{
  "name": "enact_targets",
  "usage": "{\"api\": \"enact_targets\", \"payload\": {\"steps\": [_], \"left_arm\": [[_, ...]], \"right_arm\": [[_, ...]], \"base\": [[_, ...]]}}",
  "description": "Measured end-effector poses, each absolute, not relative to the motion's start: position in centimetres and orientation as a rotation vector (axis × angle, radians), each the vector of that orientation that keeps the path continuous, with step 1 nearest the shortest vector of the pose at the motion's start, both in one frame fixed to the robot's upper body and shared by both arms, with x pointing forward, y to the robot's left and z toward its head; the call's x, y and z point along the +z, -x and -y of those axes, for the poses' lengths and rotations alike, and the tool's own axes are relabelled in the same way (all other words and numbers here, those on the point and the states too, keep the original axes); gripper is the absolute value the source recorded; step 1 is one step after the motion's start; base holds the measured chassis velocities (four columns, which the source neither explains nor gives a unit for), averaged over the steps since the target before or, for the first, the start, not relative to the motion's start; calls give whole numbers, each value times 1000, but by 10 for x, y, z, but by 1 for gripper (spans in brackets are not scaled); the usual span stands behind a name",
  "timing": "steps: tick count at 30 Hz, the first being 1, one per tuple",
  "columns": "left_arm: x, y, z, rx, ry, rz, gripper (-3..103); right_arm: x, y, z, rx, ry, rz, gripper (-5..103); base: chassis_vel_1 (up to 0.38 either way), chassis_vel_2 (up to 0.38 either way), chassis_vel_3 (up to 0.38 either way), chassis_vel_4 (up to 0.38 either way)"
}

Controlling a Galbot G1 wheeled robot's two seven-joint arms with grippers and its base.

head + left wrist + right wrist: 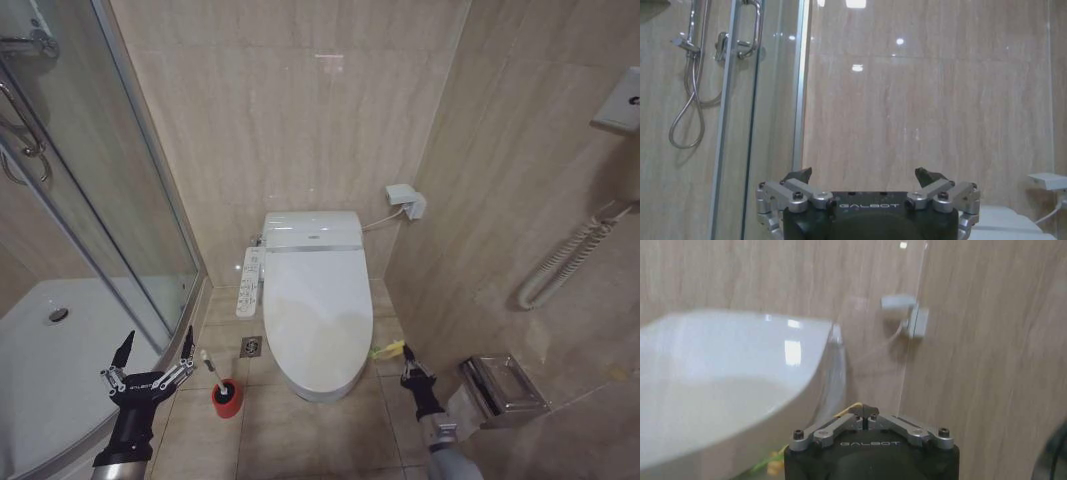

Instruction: Open the toilet lid, clean the toilet bowl with a toilet brush, close the toilet lid, and flush.

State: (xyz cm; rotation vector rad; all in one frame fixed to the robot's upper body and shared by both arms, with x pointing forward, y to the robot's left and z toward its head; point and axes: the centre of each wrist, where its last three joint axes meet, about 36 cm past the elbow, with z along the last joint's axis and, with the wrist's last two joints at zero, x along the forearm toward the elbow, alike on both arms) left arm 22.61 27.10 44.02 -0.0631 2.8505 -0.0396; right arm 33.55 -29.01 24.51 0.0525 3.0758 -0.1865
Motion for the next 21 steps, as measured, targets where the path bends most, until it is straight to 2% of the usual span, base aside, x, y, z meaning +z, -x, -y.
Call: {"api": "enact_targets", "payload": {"steps": [11,21], "left_arm": [[440,-226,-271,-40,63,-2850,100],[440,-226,-271,-40,63,-2850,100]], "right_arm": [[354,-310,285,-94,-53,-2975,0],[411,-303,271,-18,-37,-2916,0]], "base": [[0,0,0,0],[0,0,0,0]]}}
